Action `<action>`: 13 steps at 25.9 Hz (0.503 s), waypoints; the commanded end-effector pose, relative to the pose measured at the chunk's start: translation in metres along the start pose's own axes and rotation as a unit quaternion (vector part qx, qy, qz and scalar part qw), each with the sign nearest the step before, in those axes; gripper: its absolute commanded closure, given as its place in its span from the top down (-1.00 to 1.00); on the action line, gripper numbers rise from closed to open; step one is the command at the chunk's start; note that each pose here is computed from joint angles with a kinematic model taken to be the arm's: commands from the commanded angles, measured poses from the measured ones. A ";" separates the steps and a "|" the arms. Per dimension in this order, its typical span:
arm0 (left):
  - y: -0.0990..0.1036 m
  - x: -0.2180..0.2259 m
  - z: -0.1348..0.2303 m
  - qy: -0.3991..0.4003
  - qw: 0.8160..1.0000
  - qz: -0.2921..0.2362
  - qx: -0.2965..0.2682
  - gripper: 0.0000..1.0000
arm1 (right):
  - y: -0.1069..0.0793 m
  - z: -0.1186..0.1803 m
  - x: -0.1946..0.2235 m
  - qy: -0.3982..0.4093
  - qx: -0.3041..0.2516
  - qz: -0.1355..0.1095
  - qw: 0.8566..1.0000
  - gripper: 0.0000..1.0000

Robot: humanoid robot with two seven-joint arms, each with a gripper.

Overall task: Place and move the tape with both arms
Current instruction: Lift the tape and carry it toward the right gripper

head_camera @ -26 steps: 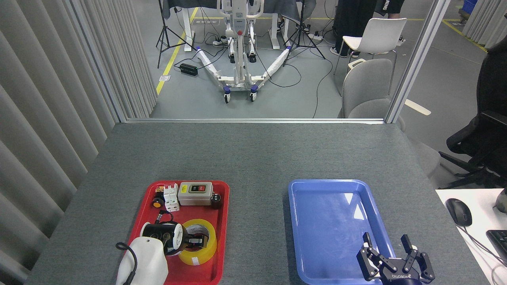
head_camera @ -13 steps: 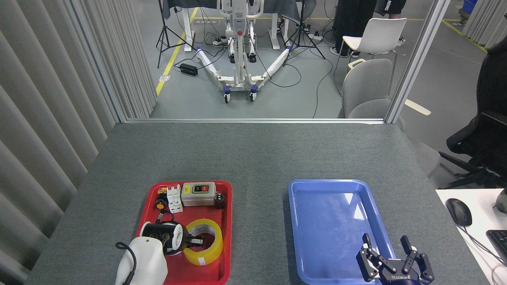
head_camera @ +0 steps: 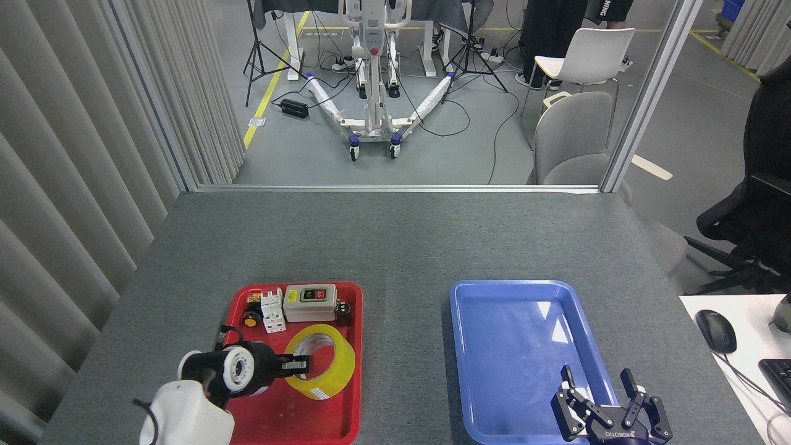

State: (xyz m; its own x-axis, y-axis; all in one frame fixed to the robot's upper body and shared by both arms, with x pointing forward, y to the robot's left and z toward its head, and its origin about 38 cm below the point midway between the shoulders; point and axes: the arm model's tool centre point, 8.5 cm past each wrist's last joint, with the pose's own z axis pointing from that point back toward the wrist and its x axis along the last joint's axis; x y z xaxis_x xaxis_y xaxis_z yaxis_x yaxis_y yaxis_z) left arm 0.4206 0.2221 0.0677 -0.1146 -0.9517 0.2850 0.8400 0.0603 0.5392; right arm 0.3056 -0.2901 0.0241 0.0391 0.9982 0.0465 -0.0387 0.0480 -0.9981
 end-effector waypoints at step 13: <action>-0.050 0.082 0.040 -0.462 0.880 0.090 -0.067 -1.00 | -0.006 -0.003 0.007 -0.005 -0.011 0.003 1.000 1.00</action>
State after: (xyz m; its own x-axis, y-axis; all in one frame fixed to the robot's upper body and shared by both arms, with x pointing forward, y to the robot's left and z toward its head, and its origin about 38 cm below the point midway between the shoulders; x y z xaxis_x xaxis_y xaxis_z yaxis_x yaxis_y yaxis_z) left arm 0.3516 0.1746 0.0941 -0.3308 -0.3246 0.8861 0.9186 0.1043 0.3812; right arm 0.3080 -0.2832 0.0263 0.0318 0.9985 0.0437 -0.0285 0.0446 -0.9986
